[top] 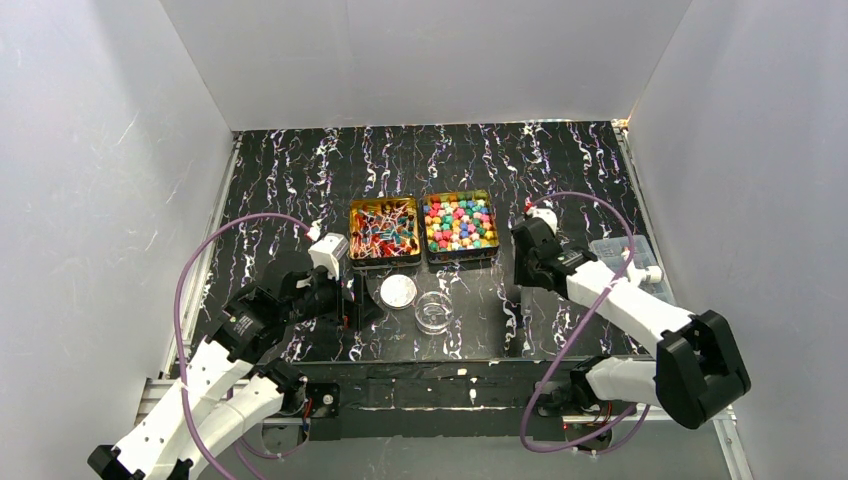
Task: Pack the candies
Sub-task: Pick up the spatula from the center of the board.
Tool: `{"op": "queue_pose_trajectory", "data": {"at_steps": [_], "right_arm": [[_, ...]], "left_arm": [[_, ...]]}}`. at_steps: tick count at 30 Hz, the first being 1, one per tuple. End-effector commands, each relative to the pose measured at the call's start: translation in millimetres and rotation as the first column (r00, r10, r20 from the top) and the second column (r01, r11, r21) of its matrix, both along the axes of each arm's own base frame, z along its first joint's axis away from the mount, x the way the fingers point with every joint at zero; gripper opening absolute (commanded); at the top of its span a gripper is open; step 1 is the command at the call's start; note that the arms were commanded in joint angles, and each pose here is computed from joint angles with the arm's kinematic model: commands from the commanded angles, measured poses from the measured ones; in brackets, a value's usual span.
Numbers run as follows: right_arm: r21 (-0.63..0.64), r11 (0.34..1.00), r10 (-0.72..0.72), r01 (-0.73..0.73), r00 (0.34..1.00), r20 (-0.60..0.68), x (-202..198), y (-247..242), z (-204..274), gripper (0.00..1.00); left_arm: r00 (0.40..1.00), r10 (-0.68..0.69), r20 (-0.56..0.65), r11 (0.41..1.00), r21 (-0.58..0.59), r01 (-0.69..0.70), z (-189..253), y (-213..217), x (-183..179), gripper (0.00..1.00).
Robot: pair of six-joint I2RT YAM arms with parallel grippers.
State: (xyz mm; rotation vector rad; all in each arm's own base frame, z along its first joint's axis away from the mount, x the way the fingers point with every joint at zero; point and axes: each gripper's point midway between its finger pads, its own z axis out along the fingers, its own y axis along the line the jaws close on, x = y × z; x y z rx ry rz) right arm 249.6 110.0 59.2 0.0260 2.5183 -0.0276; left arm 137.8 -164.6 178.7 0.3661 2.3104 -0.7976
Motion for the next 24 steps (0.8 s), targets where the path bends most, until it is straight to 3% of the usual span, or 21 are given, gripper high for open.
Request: {"op": "queue_pose_trajectory", "data": {"at_steps": [1,10,15,24], "right_arm": [[0.069,0.991,0.110,-0.116,0.990,0.086,13.3,19.9,48.5,0.15],[0.195,0.900,0.368,-0.390,0.919,0.139,4.9,63.7,97.4,0.14],[0.293,0.774,0.536,-0.562,0.827,0.170,-12.9,94.1,117.3,0.15],[0.299,0.588,0.728,-0.751,0.653,0.208,-48.8,124.2,138.0,0.15]], "left_arm": [[1.000,0.018,-0.005,1.000,0.025,-0.018,-2.2,2.3,3.6,0.98],[0.999,0.040,-0.004,0.999,0.022,-0.040,37.2,-1.8,13.3,0.98],[0.996,0.066,-0.055,0.997,0.053,-0.063,58.6,-3.5,18.9,0.98],[0.992,0.047,-0.121,0.999,-0.013,-0.049,92.8,-22.9,22.1,0.98]]}}
